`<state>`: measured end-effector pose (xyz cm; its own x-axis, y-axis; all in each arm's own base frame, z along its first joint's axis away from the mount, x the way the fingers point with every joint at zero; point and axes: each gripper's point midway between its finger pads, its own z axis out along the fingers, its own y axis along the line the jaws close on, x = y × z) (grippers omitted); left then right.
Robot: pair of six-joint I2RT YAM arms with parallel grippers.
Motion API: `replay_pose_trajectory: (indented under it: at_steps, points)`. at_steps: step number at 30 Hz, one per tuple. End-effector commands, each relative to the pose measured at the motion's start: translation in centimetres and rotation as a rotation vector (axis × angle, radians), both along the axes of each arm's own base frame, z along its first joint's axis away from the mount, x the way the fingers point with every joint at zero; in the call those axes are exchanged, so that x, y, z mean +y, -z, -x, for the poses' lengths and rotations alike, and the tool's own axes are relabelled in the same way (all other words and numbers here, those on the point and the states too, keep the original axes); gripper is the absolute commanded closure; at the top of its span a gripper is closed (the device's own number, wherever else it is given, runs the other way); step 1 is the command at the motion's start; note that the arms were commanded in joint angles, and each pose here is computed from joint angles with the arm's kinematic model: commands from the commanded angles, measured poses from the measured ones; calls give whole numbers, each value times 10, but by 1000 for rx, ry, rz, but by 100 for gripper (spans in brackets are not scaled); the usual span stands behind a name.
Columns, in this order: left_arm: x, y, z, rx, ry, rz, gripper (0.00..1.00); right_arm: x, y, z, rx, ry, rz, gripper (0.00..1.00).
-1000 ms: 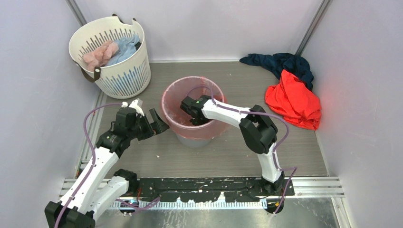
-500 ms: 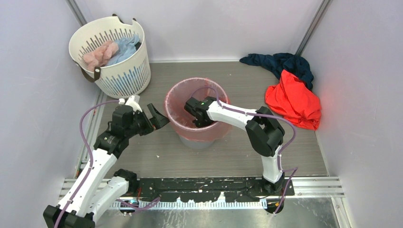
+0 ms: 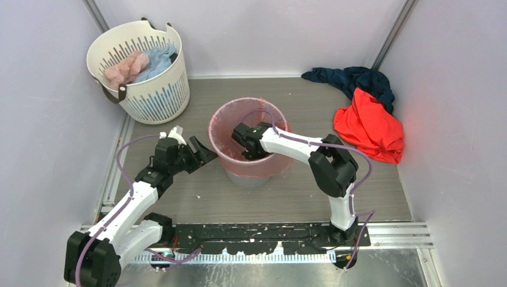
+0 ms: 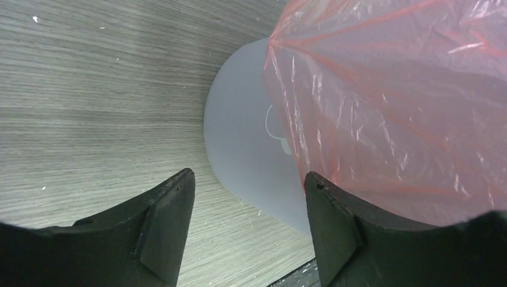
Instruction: Put the trash bags into the trash bin
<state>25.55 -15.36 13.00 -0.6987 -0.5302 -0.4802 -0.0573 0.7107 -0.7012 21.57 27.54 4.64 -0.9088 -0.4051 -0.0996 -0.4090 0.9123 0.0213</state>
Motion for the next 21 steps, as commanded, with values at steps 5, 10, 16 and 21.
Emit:
replay_pose_trajectory:
  at_steps: [5,10,16,21]
  points:
    - [-13,-22,-24,-119,-1,91,35,17,-12,0,-36,-7,-63,99]
    - [-13,-12,-21,-102,1,88,35,16,-5,2,-29,-7,-55,99]
    - [-10,-8,-10,-88,7,82,35,17,14,13,36,-8,-57,99]
    - [-5,-12,5,-75,22,57,34,16,22,20,57,5,-58,99]
